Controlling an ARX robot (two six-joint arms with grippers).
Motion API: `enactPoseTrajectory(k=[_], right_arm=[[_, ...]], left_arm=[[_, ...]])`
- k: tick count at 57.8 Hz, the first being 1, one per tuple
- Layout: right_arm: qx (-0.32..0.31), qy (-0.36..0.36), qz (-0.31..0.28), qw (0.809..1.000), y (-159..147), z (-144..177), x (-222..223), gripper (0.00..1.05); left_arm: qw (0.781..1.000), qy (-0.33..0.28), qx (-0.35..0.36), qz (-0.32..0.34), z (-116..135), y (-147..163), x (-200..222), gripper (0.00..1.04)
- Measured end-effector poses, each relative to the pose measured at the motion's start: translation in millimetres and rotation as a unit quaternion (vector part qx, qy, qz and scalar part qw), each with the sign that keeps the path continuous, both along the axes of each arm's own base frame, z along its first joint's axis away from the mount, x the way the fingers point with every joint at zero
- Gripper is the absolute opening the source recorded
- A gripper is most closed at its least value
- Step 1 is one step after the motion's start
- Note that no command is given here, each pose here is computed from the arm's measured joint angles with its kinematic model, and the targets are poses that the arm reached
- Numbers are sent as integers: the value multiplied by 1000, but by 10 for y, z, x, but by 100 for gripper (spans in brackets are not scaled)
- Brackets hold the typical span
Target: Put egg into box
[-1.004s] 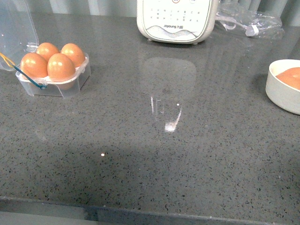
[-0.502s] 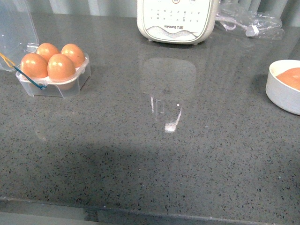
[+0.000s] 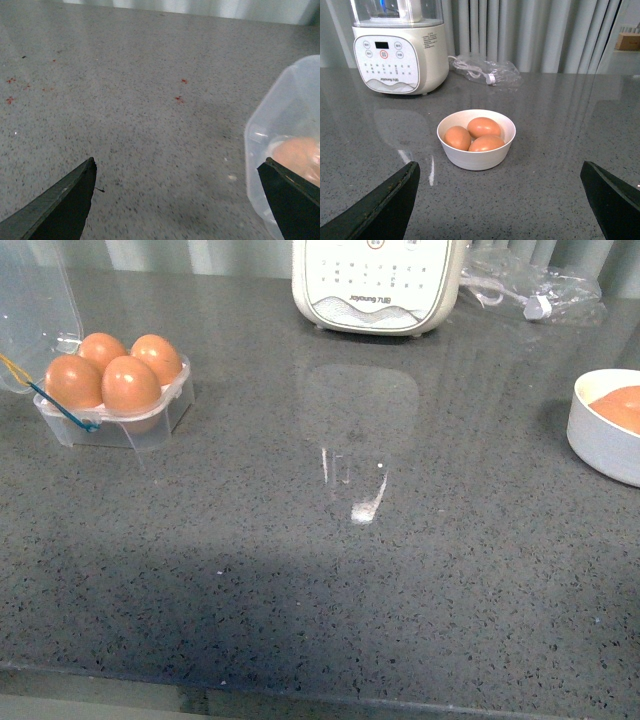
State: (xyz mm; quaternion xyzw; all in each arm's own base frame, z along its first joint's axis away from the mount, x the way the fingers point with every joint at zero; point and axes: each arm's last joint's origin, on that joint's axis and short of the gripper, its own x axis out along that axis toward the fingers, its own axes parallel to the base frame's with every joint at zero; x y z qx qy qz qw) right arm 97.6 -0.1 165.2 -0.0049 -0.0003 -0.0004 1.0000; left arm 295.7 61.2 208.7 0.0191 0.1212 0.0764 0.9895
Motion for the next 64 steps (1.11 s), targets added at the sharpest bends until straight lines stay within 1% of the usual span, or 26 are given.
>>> enactPoseTrajectory(k=[13,23,36,42,52,58,64], right_arm=[[0,0,0,1000,0,0,0,97],[0,0,0,1000,0,0,0,97],[0,0,0,1000,0,0,0,97],[0,0,0,1000,0,0,0,97],[0,0,0,1000,0,-1,0,97],[0,0,0,1000,0,0,0,97],[0,0,0,1000,0,0,0,97]], left_arm=[[1000,3,-6,-20,38,-19,204,98],[999,7,-27,-38,40,-159,289,98],[995,23,-44,-81,26,-498,299,98],[987,41,-67,-140,52,-806,209,98],[978,42,-65,-195,152,-1121,61,98],[976,43,-53,-209,156,-1221,19,98],[976,47,-50,-208,136,-1233,14,98]])
